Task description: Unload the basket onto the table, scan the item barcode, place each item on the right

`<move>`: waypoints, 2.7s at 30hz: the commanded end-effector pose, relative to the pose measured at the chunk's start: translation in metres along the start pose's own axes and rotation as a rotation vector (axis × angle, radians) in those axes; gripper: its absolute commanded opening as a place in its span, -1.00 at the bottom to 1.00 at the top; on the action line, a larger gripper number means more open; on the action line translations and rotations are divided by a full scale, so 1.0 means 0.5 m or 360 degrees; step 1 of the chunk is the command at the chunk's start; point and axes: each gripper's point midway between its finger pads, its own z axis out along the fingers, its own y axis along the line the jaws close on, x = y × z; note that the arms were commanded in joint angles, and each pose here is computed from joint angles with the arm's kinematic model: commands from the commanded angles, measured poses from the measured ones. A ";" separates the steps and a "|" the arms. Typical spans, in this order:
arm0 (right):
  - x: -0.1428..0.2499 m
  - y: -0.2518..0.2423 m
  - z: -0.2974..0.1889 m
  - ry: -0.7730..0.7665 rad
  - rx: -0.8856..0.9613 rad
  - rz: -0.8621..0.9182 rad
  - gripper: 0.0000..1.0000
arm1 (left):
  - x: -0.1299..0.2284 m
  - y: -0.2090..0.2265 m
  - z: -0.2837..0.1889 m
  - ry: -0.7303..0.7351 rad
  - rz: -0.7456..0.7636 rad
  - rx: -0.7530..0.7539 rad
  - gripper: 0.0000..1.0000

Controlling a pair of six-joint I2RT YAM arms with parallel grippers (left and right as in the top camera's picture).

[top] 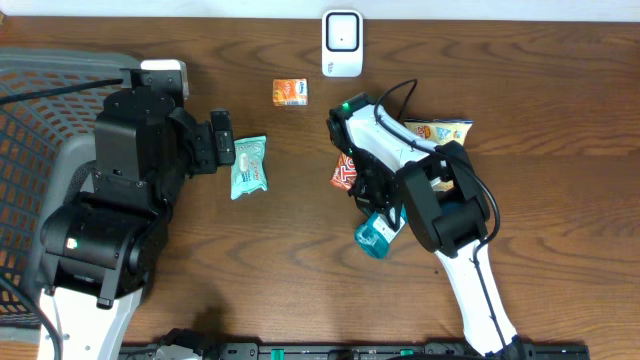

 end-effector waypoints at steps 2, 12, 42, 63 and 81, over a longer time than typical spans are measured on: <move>-0.026 0.082 -0.008 -0.0020 -0.0162 -0.0120 -0.72 | 0.000 0.006 0.002 0.0001 -0.0018 -0.0021 0.96; -0.078 0.183 -0.162 -0.0356 -0.0644 -0.0190 -0.70 | 0.001 0.006 0.005 0.0008 -0.0017 -0.0023 0.96; -0.026 0.186 -0.175 -0.0309 -0.0648 -0.0241 -0.16 | 0.001 0.006 0.005 0.0010 0.0002 -0.0024 0.96; 0.032 0.177 -0.209 -0.0306 -0.0654 -0.0376 -0.14 | 0.009 0.007 0.005 0.0033 0.0008 -0.0028 0.96; -0.059 0.151 -0.220 -0.0257 -0.0714 -0.0333 -0.28 | 0.010 0.007 0.005 0.0039 0.0009 -0.0029 0.96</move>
